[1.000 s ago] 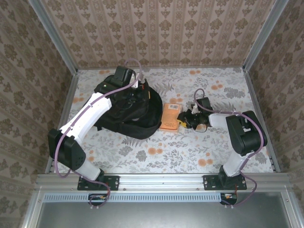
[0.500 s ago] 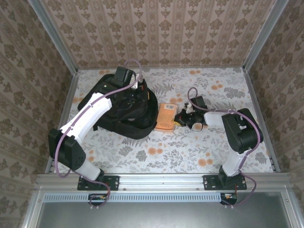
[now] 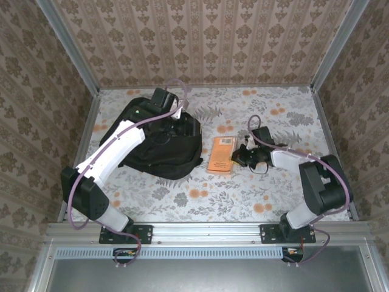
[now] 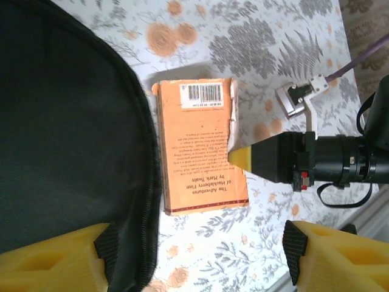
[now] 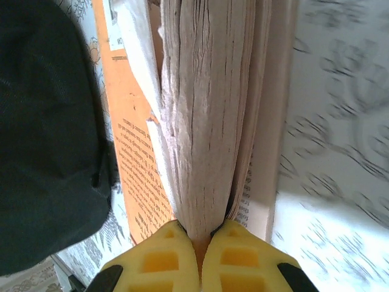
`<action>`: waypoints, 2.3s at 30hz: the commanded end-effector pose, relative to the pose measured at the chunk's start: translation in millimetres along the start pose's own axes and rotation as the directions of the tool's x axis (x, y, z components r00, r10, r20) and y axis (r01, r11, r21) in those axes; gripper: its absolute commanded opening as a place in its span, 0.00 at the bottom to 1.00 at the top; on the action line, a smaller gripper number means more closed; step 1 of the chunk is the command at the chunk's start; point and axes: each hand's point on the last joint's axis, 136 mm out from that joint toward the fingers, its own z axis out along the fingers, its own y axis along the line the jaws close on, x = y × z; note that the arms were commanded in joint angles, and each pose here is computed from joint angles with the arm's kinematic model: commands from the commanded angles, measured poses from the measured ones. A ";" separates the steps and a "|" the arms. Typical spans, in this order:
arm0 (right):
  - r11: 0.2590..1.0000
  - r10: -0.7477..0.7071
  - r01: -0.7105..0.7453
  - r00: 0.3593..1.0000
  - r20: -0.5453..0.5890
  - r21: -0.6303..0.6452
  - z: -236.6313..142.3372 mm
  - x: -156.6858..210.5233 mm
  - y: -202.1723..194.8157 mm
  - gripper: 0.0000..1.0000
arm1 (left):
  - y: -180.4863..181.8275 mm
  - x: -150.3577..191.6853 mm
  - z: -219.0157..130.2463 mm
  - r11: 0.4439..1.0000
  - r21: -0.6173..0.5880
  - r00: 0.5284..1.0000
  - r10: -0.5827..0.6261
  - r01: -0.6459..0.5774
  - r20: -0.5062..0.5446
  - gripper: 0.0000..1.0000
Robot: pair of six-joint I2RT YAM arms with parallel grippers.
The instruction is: Pack books, pencil case, and school supplies into a backpack
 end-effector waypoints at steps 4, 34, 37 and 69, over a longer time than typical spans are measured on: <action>0.992 0.079 -0.073 0.995 0.053 -0.105 -40.1 9.8 -5.4 0.00 | -30.0 14.8 43.5 0.998 0.058 0.996 0.023 -0.018 -0.089 0.76; 0.831 0.352 -0.267 0.932 0.089 -0.487 -106.6 -0.8 12.6 0.00 | -81.6 49.0 174.1 0.871 0.213 0.867 -0.357 0.444 -0.347 0.66; 0.837 0.344 -0.253 0.933 0.106 -0.486 -112.7 -0.1 16.2 0.00 | -89.4 38.9 160.7 0.863 0.251 0.879 -0.354 0.439 -0.321 0.53; 0.748 0.022 0.181 0.955 0.296 -0.638 -192.0 21.0 200.6 1.00 | -141.0 -12.1 -75.8 0.833 0.549 0.946 -0.226 0.065 0.231 0.00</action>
